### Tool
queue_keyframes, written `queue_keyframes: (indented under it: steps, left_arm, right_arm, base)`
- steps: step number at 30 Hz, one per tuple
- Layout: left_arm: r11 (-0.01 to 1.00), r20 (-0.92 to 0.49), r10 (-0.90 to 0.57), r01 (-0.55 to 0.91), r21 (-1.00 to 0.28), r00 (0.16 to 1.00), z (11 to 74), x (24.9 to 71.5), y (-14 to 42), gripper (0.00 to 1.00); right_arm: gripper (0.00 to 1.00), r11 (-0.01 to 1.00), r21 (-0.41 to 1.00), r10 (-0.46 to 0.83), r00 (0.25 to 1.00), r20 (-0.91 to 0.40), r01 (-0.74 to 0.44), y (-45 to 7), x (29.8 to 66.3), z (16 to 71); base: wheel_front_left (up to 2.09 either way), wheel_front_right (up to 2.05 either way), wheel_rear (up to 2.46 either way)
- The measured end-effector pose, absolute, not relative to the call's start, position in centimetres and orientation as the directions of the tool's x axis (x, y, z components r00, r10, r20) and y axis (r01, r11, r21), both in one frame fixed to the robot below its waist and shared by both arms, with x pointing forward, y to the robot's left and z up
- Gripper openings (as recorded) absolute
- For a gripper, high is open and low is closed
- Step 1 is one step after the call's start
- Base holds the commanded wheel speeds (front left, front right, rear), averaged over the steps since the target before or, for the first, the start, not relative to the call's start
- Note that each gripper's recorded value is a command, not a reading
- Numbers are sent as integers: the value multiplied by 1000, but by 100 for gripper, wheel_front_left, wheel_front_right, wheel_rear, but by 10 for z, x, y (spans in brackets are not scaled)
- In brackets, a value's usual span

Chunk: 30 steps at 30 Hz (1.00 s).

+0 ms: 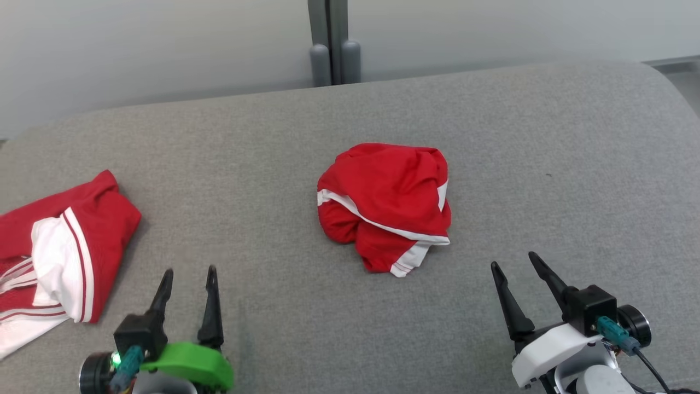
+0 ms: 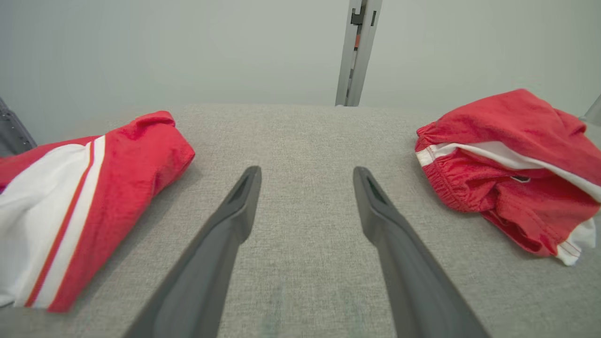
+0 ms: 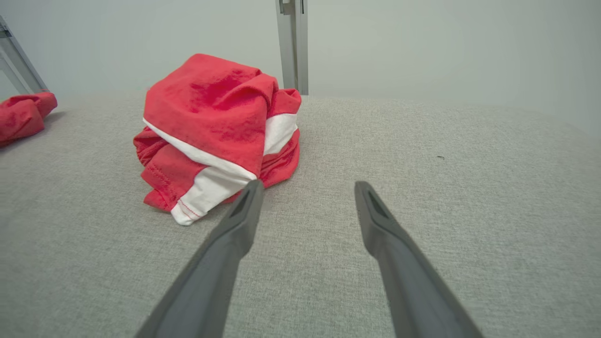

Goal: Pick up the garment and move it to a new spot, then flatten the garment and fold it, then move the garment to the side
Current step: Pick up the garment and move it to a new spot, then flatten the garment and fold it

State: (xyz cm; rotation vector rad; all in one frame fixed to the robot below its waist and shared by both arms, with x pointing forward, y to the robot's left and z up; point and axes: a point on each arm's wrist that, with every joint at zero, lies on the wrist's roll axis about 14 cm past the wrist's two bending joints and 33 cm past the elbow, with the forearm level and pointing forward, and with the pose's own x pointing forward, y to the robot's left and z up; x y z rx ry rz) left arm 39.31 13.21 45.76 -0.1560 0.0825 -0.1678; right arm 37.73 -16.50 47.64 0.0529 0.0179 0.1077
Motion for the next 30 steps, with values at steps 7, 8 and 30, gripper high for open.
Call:
queue_keyframes:
  steps: [7,8,30]
  left_arm:
    - [983,-127,-96,74,-171,987,439,351,157,100]
    - [982,-129,-93,70,-174,987,438,349,158,100]
    - [972,-139,-128,97,-213,982,432,379,147,100]
  right_arm:
    - [100,989,62,139,990,-14,-138,-154,369,477]
    - [100,988,63,140,990,-15,-139,-154,368,476]
    - [100,936,158,337,930,-149,-314,-83,410,429]
  base:
    - [0,0,0]
    - [0,0,0]
    - [0,0,0]
